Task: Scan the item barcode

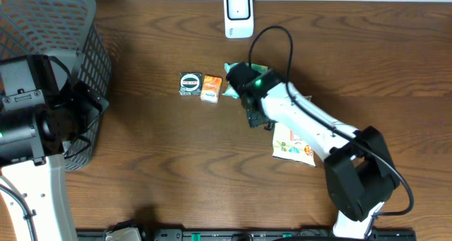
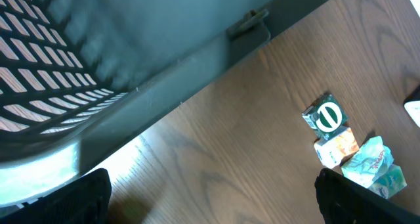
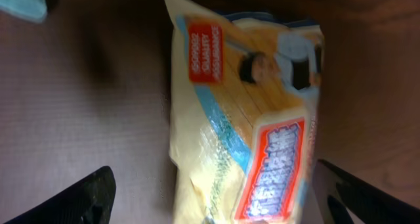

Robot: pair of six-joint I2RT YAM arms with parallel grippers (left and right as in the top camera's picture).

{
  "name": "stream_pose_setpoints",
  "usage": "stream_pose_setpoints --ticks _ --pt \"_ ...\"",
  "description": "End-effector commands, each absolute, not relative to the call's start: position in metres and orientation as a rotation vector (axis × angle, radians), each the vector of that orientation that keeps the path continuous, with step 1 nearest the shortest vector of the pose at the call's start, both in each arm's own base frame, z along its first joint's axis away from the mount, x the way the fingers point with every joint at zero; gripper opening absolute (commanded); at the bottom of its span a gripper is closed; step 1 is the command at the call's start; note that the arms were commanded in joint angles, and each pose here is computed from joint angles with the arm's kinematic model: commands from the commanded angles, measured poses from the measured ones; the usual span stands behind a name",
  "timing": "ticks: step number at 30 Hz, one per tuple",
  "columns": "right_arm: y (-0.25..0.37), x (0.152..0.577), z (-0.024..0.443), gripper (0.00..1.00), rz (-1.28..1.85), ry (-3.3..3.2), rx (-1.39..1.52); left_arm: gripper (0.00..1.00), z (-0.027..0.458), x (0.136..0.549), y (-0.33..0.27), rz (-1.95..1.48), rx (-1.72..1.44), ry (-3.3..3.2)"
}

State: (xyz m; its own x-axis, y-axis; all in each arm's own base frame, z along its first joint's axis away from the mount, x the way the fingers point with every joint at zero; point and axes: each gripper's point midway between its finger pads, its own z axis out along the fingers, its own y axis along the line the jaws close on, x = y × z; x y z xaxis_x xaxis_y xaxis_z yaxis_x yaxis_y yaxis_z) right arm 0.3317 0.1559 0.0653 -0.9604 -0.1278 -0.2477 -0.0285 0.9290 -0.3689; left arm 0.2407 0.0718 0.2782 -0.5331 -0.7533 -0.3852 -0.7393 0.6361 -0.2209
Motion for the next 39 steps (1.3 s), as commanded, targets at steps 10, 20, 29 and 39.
stream_pose_setpoints --ticks 10,20,29,39 --pt "0.107 0.327 0.019 0.89 -0.677 2.741 0.044 0.98 0.282 0.239 0.074 -0.037 -1.183 2.392" --pt "0.088 0.332 0.008 0.28 -0.576 2.851 0.093 0.98 0.282 0.239 0.074 -0.037 -1.183 2.392" --pt "0.127 0.335 0.005 0.01 -0.273 2.953 -0.047 0.98 0.282 0.239 0.074 -0.037 -1.183 2.392" --pt "0.198 0.363 0.079 0.01 0.607 2.951 -0.326 0.98 0.282 0.239 0.074 -0.037 -1.183 2.392"
